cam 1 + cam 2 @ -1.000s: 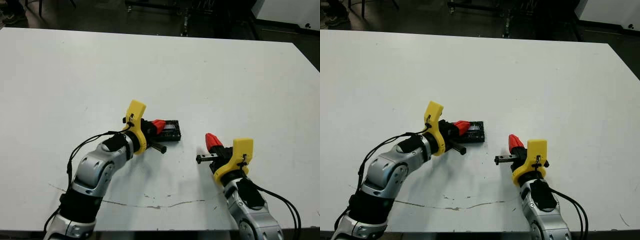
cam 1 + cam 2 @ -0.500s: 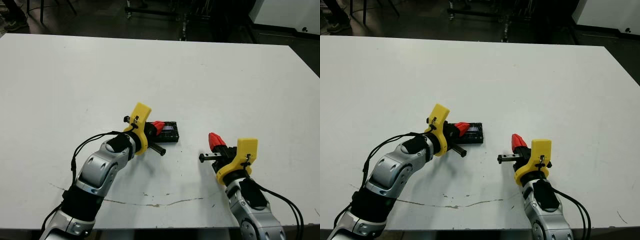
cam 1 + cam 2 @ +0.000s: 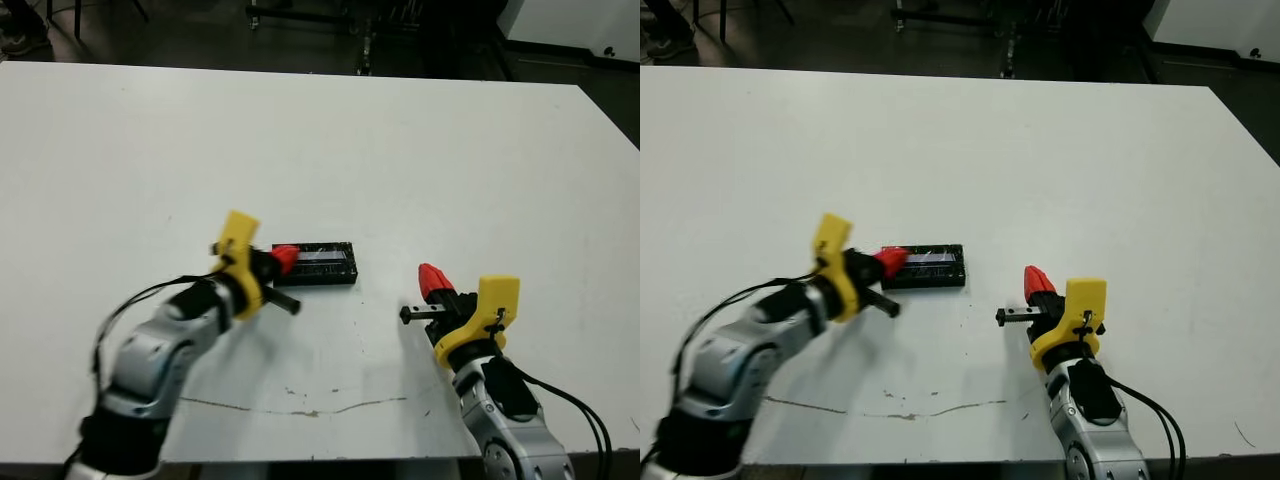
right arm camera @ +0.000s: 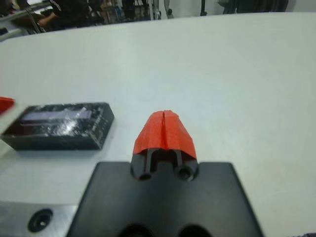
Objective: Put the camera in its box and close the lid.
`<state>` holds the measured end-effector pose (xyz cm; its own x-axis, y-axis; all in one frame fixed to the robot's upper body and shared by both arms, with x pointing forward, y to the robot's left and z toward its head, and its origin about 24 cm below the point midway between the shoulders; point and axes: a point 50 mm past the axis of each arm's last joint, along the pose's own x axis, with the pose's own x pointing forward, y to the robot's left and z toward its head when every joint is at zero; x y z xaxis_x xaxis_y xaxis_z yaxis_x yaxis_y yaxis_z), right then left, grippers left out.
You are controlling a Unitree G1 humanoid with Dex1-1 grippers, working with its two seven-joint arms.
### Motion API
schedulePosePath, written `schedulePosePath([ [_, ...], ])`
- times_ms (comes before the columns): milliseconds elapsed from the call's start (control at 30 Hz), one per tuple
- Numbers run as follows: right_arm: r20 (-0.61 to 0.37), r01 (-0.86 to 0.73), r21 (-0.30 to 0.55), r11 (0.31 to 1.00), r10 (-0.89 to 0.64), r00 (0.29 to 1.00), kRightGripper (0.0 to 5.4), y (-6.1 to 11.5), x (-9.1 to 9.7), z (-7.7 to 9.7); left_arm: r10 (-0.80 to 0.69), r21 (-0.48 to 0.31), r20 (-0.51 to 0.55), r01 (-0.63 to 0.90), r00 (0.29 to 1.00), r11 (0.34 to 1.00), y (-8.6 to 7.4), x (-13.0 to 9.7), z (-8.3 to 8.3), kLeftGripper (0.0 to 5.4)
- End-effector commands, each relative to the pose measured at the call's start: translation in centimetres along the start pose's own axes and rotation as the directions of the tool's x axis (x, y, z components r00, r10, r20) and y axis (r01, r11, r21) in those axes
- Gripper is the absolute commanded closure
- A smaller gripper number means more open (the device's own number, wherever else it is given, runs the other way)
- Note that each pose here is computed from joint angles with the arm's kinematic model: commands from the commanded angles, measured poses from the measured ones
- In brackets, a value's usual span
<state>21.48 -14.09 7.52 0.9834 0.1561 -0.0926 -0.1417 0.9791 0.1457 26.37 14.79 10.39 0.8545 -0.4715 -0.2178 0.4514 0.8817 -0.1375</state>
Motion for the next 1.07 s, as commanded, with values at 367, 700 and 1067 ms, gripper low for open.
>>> schedulePosePath([
  [367,0.209,0.052,0.010,0.999,-0.053,0.976,5.40,-1.4,1.5,5.4,0.257,-0.003,0.459,-0.287,0.851,0.958,3.9,-4.3,4.2,5.39],
  [700,0.285,0.120,-0.045,0.992,-0.102,0.953,5.40,-1.5,2.8,7.3,0.453,-0.164,0.559,-0.443,0.694,0.881,4.1,-4.3,0.6,5.39],
  [1067,0.281,0.126,-0.038,0.991,-0.110,0.953,5.40,-1.3,3.3,6.8,0.467,-0.202,0.543,-0.431,0.698,0.880,3.8,-3.5,-0.8,5.39],
])
